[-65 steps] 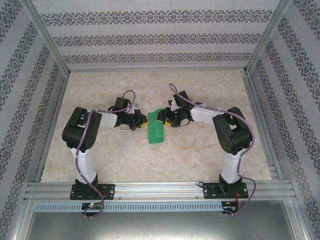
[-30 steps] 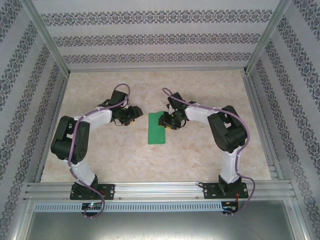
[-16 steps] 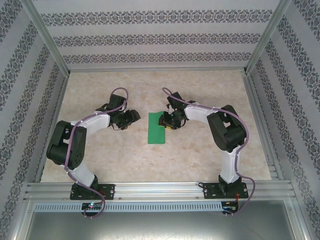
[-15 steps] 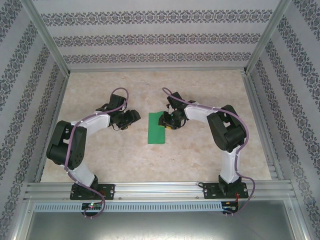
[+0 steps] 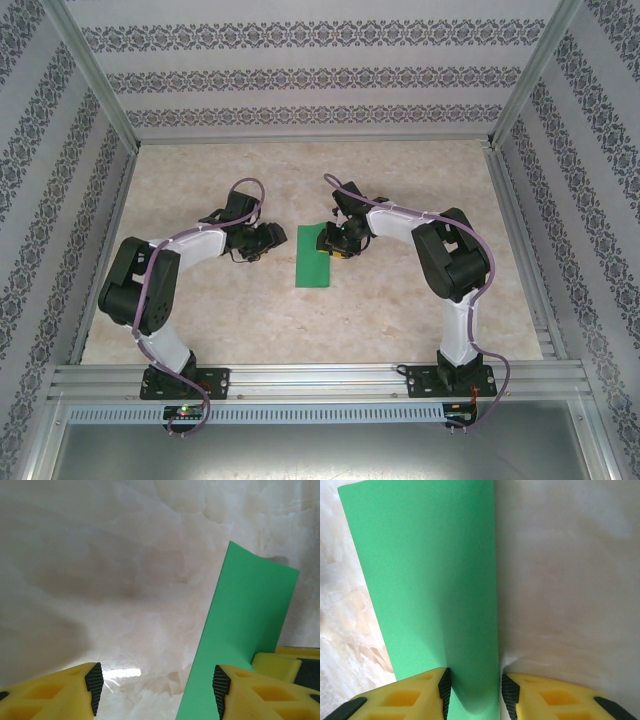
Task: Fold a paper plane with a square sheet of paper (pick it up from the middle)
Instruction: Hold the square sheet of paper at the center of the table.
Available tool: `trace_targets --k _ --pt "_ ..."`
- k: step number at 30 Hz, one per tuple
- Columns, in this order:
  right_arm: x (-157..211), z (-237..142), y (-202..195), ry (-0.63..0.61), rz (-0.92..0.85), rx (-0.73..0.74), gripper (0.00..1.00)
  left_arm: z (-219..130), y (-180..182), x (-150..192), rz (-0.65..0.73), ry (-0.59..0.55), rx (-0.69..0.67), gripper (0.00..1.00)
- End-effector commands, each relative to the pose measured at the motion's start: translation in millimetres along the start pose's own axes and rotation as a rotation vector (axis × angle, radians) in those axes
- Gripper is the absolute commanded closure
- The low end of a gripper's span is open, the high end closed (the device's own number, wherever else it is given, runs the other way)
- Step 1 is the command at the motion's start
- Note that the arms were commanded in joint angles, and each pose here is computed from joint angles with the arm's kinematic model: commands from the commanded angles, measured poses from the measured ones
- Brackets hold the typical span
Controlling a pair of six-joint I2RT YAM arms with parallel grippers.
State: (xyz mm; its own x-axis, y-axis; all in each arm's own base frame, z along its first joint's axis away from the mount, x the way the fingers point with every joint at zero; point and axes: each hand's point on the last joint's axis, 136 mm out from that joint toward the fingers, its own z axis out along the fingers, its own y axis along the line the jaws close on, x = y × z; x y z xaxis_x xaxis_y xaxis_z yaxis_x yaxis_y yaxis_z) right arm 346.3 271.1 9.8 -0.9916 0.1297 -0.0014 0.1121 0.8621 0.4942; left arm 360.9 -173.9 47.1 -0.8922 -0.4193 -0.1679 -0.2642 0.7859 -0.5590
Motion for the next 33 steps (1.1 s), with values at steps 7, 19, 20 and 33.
trace_targets --k 7,19,20,33 --pt "39.4 51.2 -101.9 0.111 0.052 0.346 0.6 14.9 -45.3 13.2 0.074 0.077 0.188 0.54" --pt "41.7 54.1 -107.0 0.114 0.062 0.361 0.6 46.8 -64.0 36.5 0.11 0.201 0.214 0.93" --pt "41.6 54.4 -107.0 0.113 0.063 0.361 0.6 48.2 -64.0 37.7 0.111 0.205 0.213 0.94" --pt "43.8 56.9 -108.7 0.123 0.069 0.369 0.6 64.4 -38.1 49.6 0.098 0.245 0.114 1.0"
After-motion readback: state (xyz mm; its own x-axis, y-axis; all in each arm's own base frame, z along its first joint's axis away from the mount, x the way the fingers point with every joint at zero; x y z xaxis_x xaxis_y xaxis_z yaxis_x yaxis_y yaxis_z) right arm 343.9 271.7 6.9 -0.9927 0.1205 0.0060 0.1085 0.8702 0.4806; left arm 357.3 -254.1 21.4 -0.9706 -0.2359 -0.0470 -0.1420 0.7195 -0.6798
